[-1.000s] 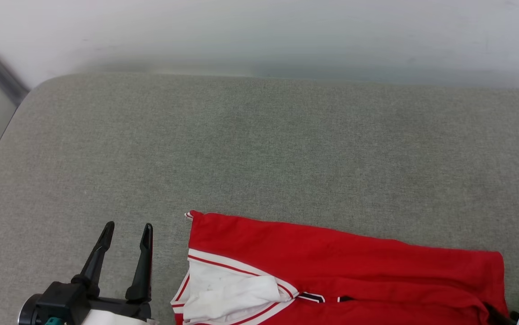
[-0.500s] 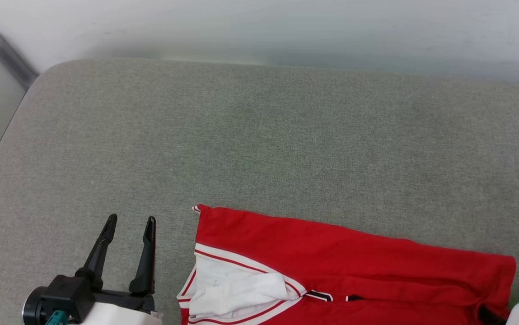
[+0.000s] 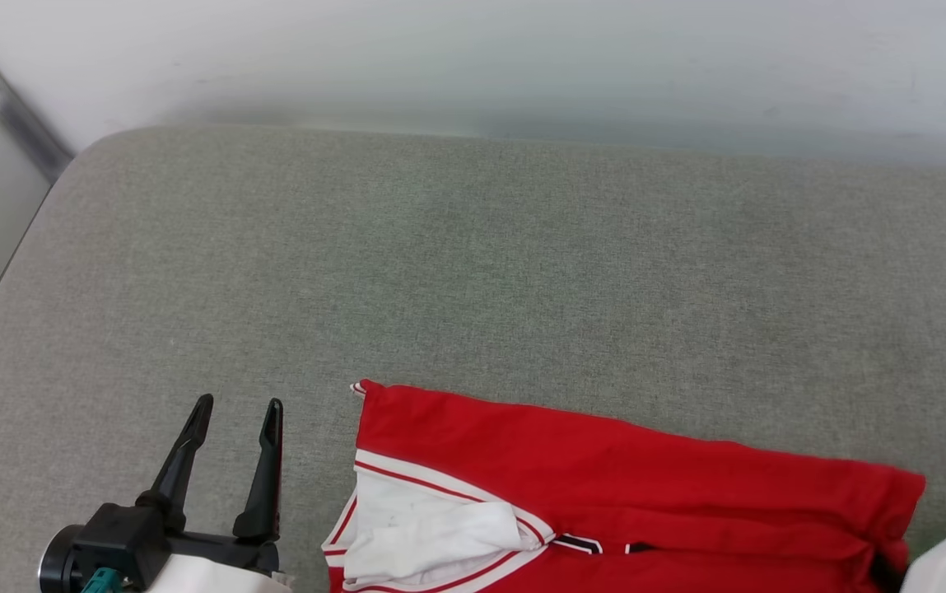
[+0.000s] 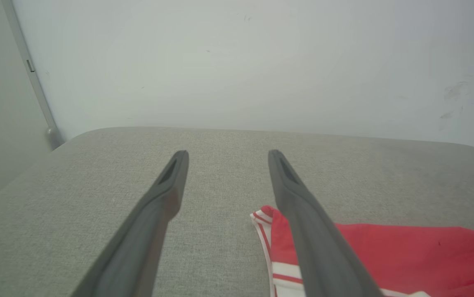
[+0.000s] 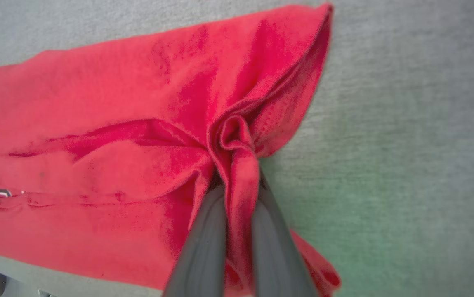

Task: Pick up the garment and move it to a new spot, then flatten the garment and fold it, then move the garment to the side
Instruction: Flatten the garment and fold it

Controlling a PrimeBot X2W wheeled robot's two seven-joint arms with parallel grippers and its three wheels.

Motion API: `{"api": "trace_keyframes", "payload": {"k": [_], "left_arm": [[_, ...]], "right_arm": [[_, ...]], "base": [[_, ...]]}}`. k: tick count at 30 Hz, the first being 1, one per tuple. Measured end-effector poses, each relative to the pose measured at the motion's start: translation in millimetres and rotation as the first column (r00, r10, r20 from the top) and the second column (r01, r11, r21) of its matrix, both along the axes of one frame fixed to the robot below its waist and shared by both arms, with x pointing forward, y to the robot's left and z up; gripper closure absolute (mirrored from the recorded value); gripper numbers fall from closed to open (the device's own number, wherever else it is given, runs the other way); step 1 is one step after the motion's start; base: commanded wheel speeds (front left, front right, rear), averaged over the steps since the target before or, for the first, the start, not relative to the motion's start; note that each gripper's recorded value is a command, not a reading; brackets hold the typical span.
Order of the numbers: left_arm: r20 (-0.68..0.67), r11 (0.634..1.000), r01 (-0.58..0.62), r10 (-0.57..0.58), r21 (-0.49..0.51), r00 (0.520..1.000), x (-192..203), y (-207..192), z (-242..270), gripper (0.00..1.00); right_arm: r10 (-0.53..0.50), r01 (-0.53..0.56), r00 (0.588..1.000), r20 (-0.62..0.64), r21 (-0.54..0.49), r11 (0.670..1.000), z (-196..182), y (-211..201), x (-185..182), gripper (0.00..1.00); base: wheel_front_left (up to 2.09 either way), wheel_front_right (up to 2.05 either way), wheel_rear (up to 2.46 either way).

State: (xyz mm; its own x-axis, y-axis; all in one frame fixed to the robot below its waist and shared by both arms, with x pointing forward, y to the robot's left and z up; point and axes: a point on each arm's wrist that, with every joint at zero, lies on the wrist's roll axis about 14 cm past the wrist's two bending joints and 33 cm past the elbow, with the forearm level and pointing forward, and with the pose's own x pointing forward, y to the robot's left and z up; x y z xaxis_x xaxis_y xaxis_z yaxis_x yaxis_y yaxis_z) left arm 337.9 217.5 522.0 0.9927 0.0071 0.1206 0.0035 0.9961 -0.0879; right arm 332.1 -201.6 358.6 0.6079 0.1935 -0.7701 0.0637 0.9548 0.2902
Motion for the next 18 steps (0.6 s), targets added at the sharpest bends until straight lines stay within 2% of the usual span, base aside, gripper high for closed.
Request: {"api": "trace_keyframes", "payload": {"k": [5,10,18], "left_arm": [[0.001,1.0,0.015,-0.015,-0.001,1.0,1.3,-4.0,0.1,0.0],[0.005,1.0,0.027,-0.027,-0.002,1.0,2.0,-7.5,1.1,0.0],[0.01,0.998,0.057,-0.057,-0.011,0.998,-0.6,-17.0,1.6,0.0]], "right_arm": [[-0.082,0.086,0.995,0.051,-0.084,0.993,10.4,-43.2,7.2,1.0],[-0.156,0.168,0.985,0.076,-0.187,0.968,18.5,-91.2,2.1,1.0],[-0.164,0.188,0.975,0.151,-0.159,0.969,41.9,-90.5,1.9,1.0]], "base": [[0.0,0.0,0.0],[0.0,0.0,0.0],[0.0,0.0,0.0]]}}
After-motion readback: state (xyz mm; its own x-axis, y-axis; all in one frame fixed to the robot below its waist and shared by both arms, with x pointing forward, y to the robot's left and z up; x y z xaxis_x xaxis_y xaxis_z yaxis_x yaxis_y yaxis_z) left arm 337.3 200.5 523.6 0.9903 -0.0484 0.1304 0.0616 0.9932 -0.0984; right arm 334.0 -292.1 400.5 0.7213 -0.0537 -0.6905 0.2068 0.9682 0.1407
